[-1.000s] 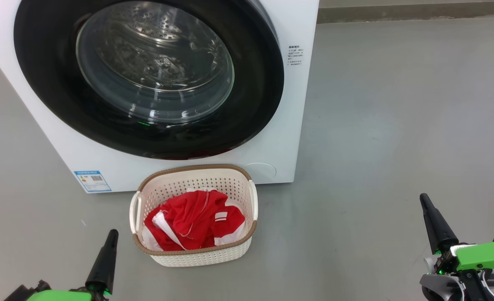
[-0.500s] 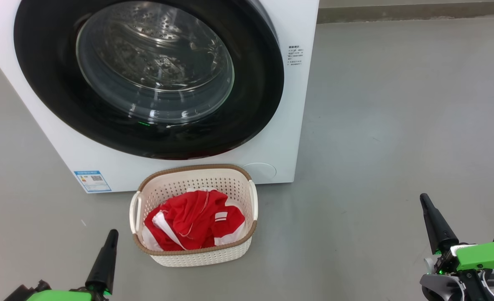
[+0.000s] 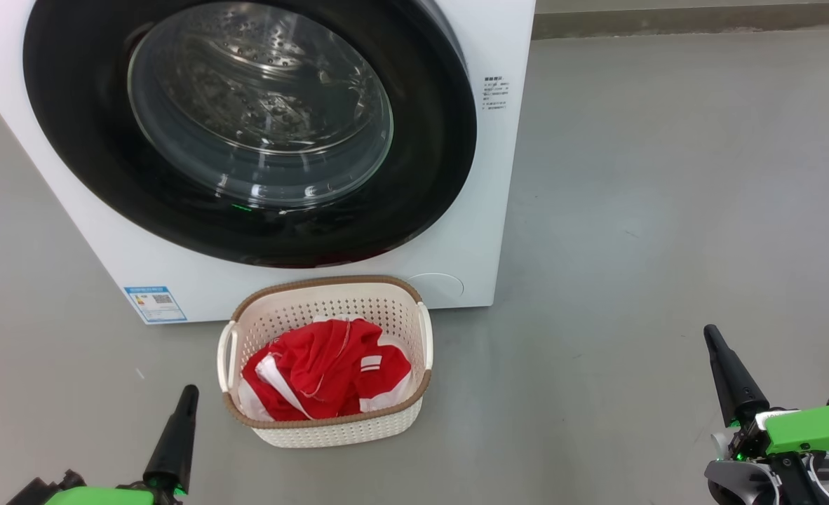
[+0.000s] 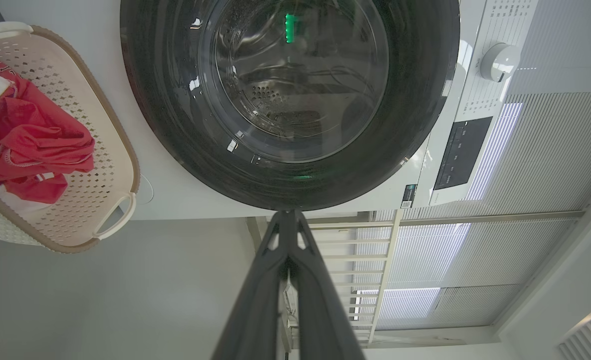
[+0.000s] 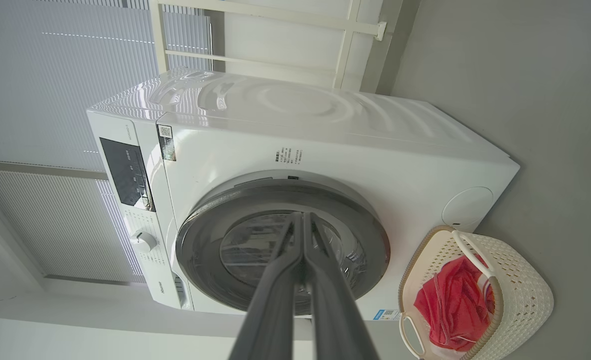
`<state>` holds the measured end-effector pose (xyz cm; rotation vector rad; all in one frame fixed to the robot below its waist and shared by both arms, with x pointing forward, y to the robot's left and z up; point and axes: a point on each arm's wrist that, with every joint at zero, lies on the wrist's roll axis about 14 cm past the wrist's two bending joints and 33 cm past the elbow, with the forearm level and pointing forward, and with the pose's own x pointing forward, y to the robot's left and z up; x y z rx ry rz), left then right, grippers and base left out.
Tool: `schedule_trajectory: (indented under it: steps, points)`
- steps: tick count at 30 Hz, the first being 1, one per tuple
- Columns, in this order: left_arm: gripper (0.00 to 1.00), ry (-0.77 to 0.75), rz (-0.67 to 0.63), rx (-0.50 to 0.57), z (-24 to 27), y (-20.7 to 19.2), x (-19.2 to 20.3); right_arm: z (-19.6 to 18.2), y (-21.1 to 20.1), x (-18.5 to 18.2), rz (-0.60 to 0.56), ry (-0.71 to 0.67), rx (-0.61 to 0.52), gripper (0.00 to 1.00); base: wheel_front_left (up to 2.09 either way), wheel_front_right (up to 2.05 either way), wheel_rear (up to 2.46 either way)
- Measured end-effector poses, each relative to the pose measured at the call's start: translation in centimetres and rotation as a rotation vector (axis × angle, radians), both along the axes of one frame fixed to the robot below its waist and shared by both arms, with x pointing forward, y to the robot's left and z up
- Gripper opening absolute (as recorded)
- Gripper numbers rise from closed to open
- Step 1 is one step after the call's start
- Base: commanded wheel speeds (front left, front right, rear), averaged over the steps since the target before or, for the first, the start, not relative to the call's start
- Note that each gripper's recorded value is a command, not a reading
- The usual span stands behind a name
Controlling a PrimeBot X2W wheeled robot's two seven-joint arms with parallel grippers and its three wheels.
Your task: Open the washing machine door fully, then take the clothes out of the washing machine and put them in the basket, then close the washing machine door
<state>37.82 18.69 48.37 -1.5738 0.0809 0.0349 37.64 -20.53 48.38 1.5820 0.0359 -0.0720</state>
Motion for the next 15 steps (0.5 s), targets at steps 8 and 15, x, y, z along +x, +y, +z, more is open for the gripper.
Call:
schedule_trajectory:
  steps: [8, 15]
  points:
    - [0.00, 0.000, 0.000, 0.000, 0.00, 0.00, 0.00, 0.00, 0.00, 0.00, 0.000, 0.000, 0.000, 0.00, 0.00, 0.00, 0.00]
    - [0.00, 0.000, 0.000, 0.000, 0.00, 0.00, 0.00, 0.00, 0.01, 0.00, 0.001, 0.000, 0.001, 0.00, 0.00, 0.00, 0.00]
